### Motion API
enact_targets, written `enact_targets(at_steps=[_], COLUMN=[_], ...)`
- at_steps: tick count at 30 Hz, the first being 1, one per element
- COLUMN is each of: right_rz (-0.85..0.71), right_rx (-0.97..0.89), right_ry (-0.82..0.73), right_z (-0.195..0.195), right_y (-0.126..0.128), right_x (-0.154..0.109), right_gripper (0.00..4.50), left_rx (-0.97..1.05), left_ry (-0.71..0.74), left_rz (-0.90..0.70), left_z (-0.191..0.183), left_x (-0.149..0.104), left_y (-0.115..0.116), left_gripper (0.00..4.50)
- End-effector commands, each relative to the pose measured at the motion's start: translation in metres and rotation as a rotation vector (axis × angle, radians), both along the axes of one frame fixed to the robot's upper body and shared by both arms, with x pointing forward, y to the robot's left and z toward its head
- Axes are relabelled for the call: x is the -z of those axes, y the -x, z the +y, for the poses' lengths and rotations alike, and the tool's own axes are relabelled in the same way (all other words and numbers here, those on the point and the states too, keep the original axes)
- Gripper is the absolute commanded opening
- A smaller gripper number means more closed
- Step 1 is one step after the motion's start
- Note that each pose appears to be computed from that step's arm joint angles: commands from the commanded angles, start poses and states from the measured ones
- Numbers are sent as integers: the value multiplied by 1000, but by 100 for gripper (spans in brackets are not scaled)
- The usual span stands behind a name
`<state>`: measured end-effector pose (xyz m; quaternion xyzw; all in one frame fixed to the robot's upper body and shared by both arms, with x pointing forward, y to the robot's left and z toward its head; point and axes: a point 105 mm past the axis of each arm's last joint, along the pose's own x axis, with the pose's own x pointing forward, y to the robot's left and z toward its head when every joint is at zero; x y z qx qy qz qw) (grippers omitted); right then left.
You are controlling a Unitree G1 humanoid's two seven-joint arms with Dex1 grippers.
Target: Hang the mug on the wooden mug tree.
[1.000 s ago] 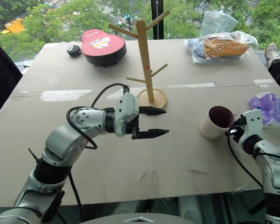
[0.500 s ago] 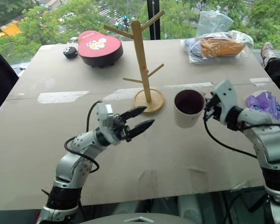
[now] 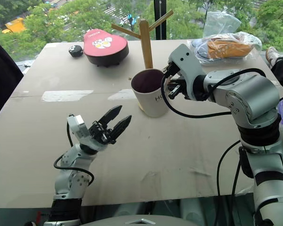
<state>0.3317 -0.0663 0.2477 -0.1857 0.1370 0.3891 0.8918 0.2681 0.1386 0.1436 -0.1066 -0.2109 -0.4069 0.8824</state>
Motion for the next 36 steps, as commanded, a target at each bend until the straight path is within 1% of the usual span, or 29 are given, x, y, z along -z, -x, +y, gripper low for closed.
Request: enact_targets(at_steps=[1,4,8,18,21,23,24,26,28,32,36], right_rz=[-82,-104,-108,-79,-87,-91,-93,-96,-93,-50,-25], right_rx=[-12,-32,-40,3,2,6,11,19,12,-18,-44], right_ry=[-8,-12,-15,-6,-15,-24,-33,-50,-73,-117,-151], right_z=[9,21,29,41,42,42,41,38,32,11,-20], right_y=[1,-2,-4,-27,-30,-31,-31,-32,-28,-17,-3], right_x=[-21,-29,-32,-24,-26,-27,-29,-31,-37,-39,-24], right_gripper=[14,14,14,14,94,191,233,345,427,427,427], left_rx=[-17,-14,-11,-5,-2,-1,0,1,3,3,1], left_ry=[19,25,18,38,38,37,37,37,37,40,43], left_rz=[-53,-60,-64,-83,-85,-85,-85,-86,-87,-92,-95], left_z=[7,7,6,3,2,2,2,2,2,2,2], left_x=[-7,-8,-7,-11,-11,-12,-12,-12,-13,-15,-17], left_y=[3,2,1,0,1,1,2,2,2,3,4], left_gripper=[314,314,314,314,314,314,314,314,314,314,314])
